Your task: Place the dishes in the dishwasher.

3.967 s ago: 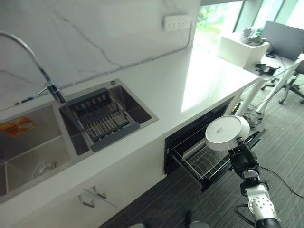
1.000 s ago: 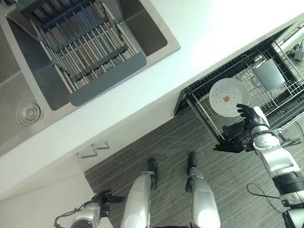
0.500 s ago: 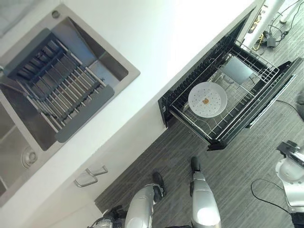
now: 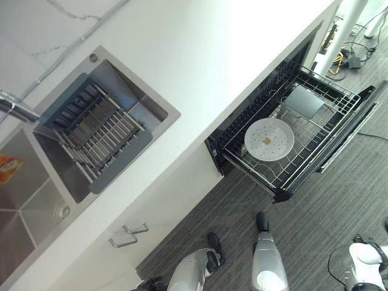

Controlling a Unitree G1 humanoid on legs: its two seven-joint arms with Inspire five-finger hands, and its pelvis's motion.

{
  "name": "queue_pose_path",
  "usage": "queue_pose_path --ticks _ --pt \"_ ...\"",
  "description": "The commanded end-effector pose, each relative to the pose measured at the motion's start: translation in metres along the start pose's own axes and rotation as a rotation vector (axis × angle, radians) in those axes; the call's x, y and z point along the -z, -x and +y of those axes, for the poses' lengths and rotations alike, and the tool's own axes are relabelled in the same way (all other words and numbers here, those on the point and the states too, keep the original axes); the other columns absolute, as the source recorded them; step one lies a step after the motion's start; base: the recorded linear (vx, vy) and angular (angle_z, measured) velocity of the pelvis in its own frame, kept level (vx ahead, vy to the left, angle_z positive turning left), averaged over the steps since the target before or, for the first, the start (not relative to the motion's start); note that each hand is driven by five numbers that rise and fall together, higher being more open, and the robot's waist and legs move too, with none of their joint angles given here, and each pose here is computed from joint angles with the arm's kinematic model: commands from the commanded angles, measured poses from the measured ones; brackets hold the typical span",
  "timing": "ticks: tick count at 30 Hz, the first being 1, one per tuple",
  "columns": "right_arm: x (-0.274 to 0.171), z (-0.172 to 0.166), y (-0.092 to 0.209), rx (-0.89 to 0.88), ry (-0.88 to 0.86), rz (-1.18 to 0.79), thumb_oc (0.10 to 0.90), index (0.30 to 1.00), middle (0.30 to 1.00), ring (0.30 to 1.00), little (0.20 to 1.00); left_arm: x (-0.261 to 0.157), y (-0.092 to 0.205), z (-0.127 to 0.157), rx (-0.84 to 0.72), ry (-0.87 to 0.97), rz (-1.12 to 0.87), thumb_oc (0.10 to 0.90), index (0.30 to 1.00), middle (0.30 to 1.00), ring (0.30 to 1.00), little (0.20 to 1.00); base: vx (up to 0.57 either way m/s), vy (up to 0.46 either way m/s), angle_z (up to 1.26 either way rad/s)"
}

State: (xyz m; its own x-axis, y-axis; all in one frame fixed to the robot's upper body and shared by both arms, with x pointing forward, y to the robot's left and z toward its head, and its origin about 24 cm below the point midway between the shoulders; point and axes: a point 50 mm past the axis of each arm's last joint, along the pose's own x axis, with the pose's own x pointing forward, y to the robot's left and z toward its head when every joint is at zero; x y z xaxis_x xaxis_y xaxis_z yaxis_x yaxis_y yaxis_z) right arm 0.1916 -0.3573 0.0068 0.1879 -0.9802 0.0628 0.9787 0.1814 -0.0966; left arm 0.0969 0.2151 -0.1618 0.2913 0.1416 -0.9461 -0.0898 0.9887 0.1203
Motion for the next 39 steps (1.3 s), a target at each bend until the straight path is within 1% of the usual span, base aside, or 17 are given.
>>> queue_pose_path --ticks 1,2,3,8,10,13,16,19,21,24,26,30,33,34,35,37,39 --pt "-0.046 0.016 -0.026 -0.066 0.024 -0.198 0.800 0.900 0.900 0.900 0.900 0.009 0.002 0.026 -0.079 0.010 0.050 0.800 0.900 0.900 0.900 0.900 0.01 -0.049 0.26" --pt "-0.043 0.030 -0.024 -0.164 0.185 -0.217 0.800 0.900 0.900 0.900 0.900 0.006 0.002 0.027 -0.087 0.018 0.037 0.800 0.900 0.900 0.900 0.900 0.01 -0.131 0.34" --pt "-0.039 0.040 -0.022 -0.253 0.277 -0.213 0.800 0.900 0.900 0.900 0.900 0.003 0.003 0.031 -0.106 0.019 0.022 0.800 0.900 0.900 0.900 0.900 0.01 -0.158 0.52" --pt "-0.058 0.056 -0.030 -0.380 0.396 -0.303 0.800 0.900 0.900 0.900 0.900 -0.012 0.007 0.052 -0.176 0.006 -0.010 0.800 0.900 0.900 0.900 0.900 0.01 -0.143 0.52" --pt "-0.066 0.063 -0.031 -0.408 0.412 -0.337 0.800 0.900 0.900 0.900 0.900 -0.015 0.008 0.059 -0.197 0.004 -0.016 0.800 0.900 0.900 0.900 0.900 -0.02 -0.122 0.46" --pt "-0.093 0.079 -0.028 -0.431 0.484 -0.532 0.800 0.900 0.900 0.900 0.900 -0.022 0.009 0.067 -0.232 -0.009 -0.043 0.800 0.900 0.900 0.900 0.900 0.04 -0.164 0.47" --pt "-0.121 0.086 -0.034 -0.438 0.479 -0.627 0.800 0.900 0.900 0.900 0.900 -0.022 0.011 0.073 -0.235 0.001 -0.026 0.800 0.900 0.900 0.900 0.900 0.09 -0.067 1.02" --pt "-0.140 0.092 -0.037 -0.444 0.480 -0.681 0.800 0.900 0.900 0.900 0.900 -0.021 0.012 0.077 -0.254 0.059 -0.017 0.800 0.900 0.900 0.900 0.900 0.03 0.009 0.16" --pt "-0.156 0.098 -0.036 -0.446 0.472 -0.734 0.800 0.900 0.900 0.900 0.900 -0.022 0.013 0.082 -0.267 0.073 -0.019 0.800 0.900 0.900 0.900 0.900 0.04 0.006 0.23" --pt "-0.199 0.114 -0.030 -0.442 0.450 -0.851 0.800 0.900 0.900 0.900 0.900 -0.027 0.016 0.096 -0.293 0.075 -0.020 0.800 0.900 0.900 0.900 0.900 0.02 -0.006 0.49" --pt "-0.216 0.120 -0.028 -0.443 0.447 -0.891 0.800 0.900 0.900 0.900 0.900 -0.023 0.016 0.098 -0.289 0.059 -0.012 0.800 0.900 0.900 0.900 0.900 0.03 0.006 0.25" --pt "-0.249 0.130 -0.019 -0.438 0.436 -0.983 0.800 0.900 0.900 0.900 0.900 -0.012 0.015 0.095 -0.207 0.049 0.039 0.800 0.900 0.900 0.900 0.900 0.04 0.011 0.09" --pt "-0.249 0.130 -0.019 -0.438 0.435 -0.984 0.800 0.900 0.900 0.900 0.900 -0.012 0.015 0.095 -0.207 0.050 0.039 0.800 0.900 0.900 0.900 0.900 0.02 -0.005 0.09" --pt "-0.282 0.136 -0.008 -0.406 0.478 -1.143 0.800 0.900 0.900 0.900 0.900 -0.012 0.016 0.098 -0.192 0.016 0.035 0.800 0.900 0.900 0.900 0.900 0.04 -0.041 0.02" --pt "-0.301 0.138 -0.003 -0.397 0.447 -1.164 0.800 0.900 0.900 0.900 0.900 -0.014 0.017 0.102 -0.192 0.036 0.024 0.800 0.900 0.900 0.900 0.900 0.04 -0.059 -0.04" --pt "-0.313 0.140 0.001 -0.394 0.419 -1.160 0.800 0.900 0.900 0.900 0.900 -0.013 0.018 0.103 -0.139 0.083 0.015 0.800 0.900 0.900 0.900 0.900 0.01 -0.044 0.03" --pt "-0.314 0.140 0.001 -0.397 0.408 -1.154 0.800 0.900 0.900 0.900 0.900 -0.013 0.018 0.103 -0.128 0.089 0.012 0.800 0.900 0.900 0.900 0.900 -0.01 -0.006 0.17"
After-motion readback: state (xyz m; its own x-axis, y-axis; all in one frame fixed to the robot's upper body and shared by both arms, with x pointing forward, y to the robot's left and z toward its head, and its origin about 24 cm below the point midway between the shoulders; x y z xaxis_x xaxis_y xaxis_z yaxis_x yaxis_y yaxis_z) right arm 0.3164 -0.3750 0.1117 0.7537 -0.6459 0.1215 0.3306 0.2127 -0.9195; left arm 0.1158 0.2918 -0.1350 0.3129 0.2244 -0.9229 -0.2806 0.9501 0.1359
